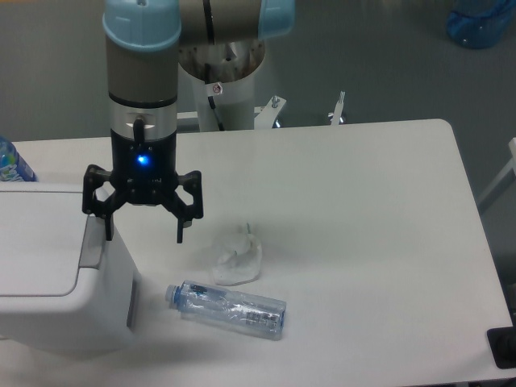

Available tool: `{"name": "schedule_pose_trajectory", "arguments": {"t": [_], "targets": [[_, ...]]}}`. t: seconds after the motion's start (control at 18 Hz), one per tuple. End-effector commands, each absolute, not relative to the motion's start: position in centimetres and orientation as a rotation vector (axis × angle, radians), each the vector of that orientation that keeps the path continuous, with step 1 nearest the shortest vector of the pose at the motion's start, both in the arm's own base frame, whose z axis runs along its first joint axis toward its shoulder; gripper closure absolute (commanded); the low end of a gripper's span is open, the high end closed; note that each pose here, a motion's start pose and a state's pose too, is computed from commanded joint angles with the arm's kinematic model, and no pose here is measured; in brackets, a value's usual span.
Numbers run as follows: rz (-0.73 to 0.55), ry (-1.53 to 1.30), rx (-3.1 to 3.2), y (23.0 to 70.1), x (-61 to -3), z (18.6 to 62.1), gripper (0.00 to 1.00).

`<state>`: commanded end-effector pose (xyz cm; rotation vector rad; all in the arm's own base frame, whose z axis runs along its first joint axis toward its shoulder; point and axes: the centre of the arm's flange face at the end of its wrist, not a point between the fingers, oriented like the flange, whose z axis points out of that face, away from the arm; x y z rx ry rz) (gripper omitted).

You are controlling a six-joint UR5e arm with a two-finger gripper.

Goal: Open the trash can
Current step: 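Lower the gripper onto the lid edge and push it open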

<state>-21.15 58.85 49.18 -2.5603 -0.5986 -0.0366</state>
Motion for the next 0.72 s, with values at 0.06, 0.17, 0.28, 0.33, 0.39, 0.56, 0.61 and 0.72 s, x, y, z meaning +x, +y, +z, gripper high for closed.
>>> {"name": "schedule_pose_trajectory", "arguments": {"t": [0.06,0.17,0.28,0.33,0.39,0.56,0.61,0.72], "targets": [[-0.039,-0.594,-2.565,59.06,-20.85,49.00,0.00],[-0.041,-0.595,-2.566,59.13,-20.79,48.90,0.00],[-0.044,-0.596,-2.570,59.29,-20.78,48.62,0.00],[-0.045,-0.597,-2.572,59.33,-20.81,48.53,0.00],[-0.045,-0.597,-2.572,59.33,-20.81,48.53,0.00],[-0.045,-0.597,-2.572,59.33,-20.81,48.53,0.00],[-0.045,-0.597,-2.572,59.33,-20.81,48.53,0.00],[-0.046,-0.599,-2.573,59.37,-20.83,48.43,0.00]]}}
